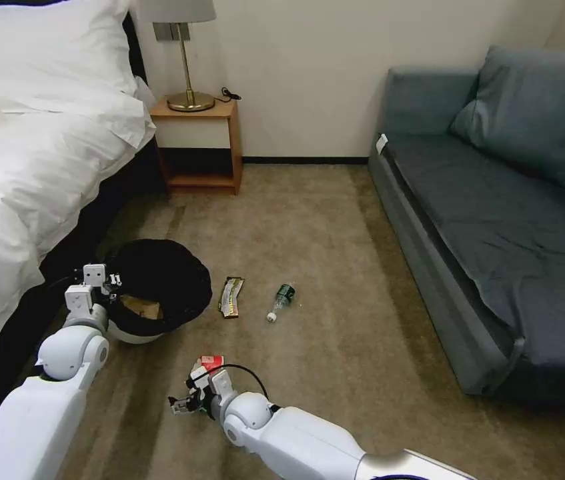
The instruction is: Pick up the trash bin, then pick up the garbage on the floor and place it into the trash bin.
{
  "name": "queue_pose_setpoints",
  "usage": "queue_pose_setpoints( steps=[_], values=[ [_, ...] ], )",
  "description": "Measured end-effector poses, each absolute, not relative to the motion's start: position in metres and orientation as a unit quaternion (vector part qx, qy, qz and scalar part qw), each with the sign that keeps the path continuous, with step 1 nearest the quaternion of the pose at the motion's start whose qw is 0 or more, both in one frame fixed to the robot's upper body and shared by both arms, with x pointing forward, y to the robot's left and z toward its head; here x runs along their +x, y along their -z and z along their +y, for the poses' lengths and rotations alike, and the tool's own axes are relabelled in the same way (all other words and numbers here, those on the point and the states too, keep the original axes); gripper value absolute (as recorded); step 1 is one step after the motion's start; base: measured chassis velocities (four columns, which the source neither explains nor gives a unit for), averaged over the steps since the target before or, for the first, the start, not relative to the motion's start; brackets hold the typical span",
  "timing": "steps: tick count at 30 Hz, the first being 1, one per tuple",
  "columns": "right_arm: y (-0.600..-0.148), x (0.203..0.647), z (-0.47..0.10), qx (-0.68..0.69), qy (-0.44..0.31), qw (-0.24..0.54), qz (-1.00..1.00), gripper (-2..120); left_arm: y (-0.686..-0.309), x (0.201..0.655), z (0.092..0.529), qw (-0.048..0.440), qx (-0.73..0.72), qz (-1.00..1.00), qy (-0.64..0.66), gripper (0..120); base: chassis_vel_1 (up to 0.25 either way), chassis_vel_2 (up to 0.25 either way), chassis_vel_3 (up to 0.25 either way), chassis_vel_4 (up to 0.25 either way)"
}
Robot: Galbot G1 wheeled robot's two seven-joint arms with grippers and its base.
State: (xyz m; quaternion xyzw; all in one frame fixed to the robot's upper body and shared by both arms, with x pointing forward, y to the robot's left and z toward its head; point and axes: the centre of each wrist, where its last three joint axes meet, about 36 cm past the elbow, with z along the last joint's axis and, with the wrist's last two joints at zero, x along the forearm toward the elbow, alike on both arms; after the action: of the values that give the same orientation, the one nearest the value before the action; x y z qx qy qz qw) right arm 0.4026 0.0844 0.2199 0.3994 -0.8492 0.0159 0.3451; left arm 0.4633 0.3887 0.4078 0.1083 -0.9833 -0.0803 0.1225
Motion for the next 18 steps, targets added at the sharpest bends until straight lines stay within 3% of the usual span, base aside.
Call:
queue_pose_setpoints(
  steps=[11, 12, 18],
  values=[
    [-0.207, 0.410, 0.073, 0.395, -0.024, 0.348, -0.850, 99, -0.407, 0.464, 0.386, 0.123, 0.105, -0.984, 0.079, 5, 0.000, 0.000, 0.000, 0.000],
    [-0.205, 0.412, 0.071, 0.395, -0.025, 0.348, -0.850, 93, -0.407, 0.463, 0.385, 0.123, 0.105, -0.984, 0.079, 5, 0.000, 0.000, 0.000, 0.000],
    [-0.197, 0.418, 0.062, 0.391, -0.031, 0.352, -0.850, 85, -0.406, 0.463, 0.383, 0.123, 0.103, -0.984, 0.080, 5, 0.000, 0.000, 0.000, 0.000]
  ],
)
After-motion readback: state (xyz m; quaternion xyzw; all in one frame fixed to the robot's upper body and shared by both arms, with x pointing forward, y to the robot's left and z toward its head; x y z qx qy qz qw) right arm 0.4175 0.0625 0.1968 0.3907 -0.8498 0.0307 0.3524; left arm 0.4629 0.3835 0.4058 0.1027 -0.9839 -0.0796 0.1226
